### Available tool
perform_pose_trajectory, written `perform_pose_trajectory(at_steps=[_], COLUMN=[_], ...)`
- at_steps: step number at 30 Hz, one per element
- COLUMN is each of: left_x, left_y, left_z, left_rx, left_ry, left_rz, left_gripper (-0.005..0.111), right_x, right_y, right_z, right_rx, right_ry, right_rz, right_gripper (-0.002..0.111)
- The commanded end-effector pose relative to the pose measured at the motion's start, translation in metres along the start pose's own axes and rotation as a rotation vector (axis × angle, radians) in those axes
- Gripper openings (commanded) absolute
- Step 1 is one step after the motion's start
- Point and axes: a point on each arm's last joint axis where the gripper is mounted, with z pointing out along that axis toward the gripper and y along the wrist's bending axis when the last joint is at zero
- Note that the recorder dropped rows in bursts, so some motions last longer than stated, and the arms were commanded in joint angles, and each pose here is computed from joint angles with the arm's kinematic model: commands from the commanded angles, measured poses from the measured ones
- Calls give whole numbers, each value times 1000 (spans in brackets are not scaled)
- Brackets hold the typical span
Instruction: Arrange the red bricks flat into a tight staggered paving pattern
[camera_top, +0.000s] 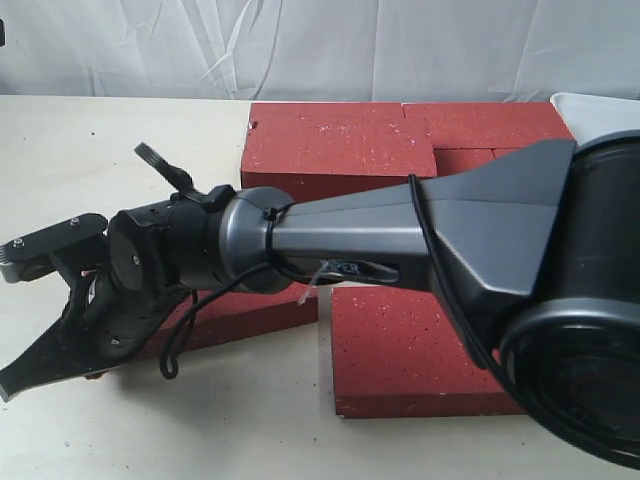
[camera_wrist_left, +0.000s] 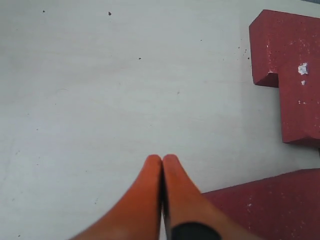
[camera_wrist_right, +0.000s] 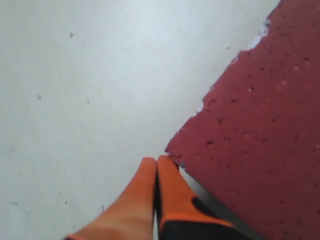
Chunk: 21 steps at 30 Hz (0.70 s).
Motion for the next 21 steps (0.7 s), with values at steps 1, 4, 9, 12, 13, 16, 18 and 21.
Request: perform_pose_trajectory(at_steps=[1,4,9,12,13,16,18,21], left_x=[-3,-3,-3,-3,-3,-3,-3,0], left_y=[0,0,0,0,0,0,0,2], left_z=[-4,-4,-4,-4,-4,-4,-4,-4], left_rx=[6,6,6,6,6,6,-1,-16], left_ry=[-27,-27,-27,-27,-27,-27,-26,7], left_rz=[-6,-6,-6,-6,-6,-6,0,17], left_gripper=[0,0,0,0,0,0,0,0], right_x=[-9,-12,-13,-14,-15,-18,-21,-25], right_y=[0,-1,-2,-2,0,6,12,18], right_z=[-3,-3,-3,-3,-5,-20,-34,-64], right_rx=[11,14,19,16,10,-12,-27,-27], right_ry=[-87,-114,-130,-142,-142,-129,-115,-90], right_rz=[-7,-5,-7,13,23,29,18,-30], right_gripper=[-1,-1,-1,-1,-1,-1,-1,-1])
